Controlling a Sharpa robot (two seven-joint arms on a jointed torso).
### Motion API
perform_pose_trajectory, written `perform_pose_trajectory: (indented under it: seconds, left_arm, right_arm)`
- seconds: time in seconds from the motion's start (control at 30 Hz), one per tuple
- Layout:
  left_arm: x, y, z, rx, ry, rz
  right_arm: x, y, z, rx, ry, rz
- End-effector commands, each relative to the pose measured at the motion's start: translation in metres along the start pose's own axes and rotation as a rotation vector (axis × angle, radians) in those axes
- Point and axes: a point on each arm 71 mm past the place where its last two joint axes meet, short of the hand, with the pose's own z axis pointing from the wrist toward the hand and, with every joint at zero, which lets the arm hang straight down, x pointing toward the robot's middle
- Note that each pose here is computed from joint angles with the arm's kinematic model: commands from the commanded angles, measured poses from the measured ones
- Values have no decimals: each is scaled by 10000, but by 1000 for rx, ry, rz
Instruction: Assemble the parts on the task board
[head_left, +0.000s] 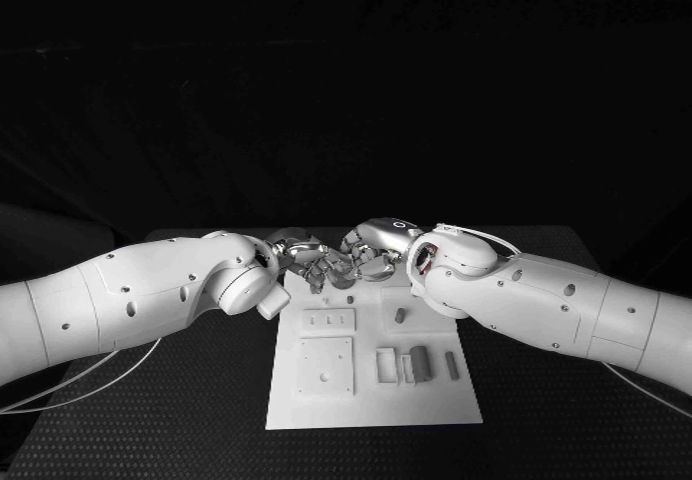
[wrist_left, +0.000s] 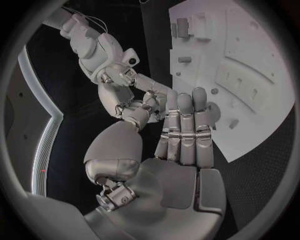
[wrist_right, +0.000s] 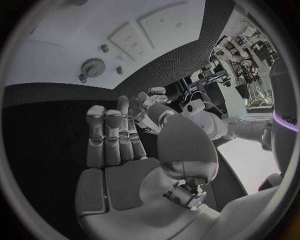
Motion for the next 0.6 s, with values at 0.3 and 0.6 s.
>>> perform_pose_trajectory:
  seconds: [0.3, 0.6]
  left_arm:
    - [30, -24, 5, 0, 20, 3]
    - [20, -10, 5, -16, 11, 8]
  right_arm:
    - [11, 38, 10, -14, 0, -5]
    - [10, 44, 9, -16, -3, -4]
